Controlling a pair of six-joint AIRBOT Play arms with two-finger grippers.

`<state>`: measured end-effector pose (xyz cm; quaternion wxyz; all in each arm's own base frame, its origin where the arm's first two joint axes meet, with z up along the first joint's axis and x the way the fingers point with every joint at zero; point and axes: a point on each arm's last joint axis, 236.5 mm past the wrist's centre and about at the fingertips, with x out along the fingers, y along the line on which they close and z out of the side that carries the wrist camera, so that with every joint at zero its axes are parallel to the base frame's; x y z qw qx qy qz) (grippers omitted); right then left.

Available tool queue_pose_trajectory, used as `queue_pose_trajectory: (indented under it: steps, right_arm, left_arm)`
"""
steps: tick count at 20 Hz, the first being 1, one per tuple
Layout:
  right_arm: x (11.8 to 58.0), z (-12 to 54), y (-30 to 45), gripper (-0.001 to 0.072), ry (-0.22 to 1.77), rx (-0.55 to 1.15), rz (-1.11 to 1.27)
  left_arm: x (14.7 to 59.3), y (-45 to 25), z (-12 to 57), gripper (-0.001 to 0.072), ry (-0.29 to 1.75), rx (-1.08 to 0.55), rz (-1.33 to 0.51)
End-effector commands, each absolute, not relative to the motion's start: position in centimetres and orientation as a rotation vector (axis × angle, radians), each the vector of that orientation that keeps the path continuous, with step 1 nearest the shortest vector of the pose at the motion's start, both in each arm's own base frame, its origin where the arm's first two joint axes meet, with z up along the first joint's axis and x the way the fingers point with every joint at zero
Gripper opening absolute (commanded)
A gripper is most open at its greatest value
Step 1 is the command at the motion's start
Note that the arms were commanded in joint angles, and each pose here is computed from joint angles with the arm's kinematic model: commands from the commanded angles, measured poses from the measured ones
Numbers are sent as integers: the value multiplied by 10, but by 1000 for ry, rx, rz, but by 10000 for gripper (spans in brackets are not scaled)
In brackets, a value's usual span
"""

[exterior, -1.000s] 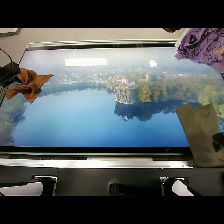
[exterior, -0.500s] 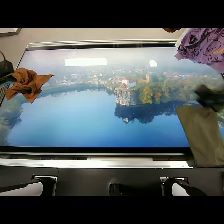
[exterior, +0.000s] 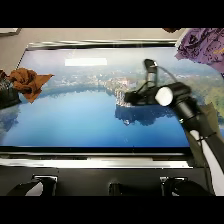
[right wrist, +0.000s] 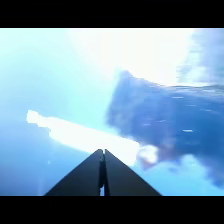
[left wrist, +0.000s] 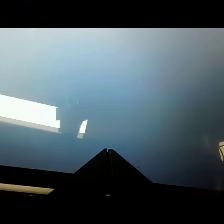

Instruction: Fold the clothes and pants, and hang the long-sleeved shirts on hangers.

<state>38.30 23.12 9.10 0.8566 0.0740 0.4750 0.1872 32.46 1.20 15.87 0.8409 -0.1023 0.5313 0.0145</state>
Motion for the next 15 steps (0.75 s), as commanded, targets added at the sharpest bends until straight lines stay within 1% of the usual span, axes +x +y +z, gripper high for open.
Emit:
queue_pose_trajectory:
  steps: [1, 15]
  right_arm:
    - [366, 90, 264, 32, 981, 80, 458]
    - [370, 92, 258, 33, 969, 65, 444]
  left_arm:
    - [311, 9, 141, 19, 1113, -199, 18]
    - [312, 9, 141, 19, 1109, -210, 24]
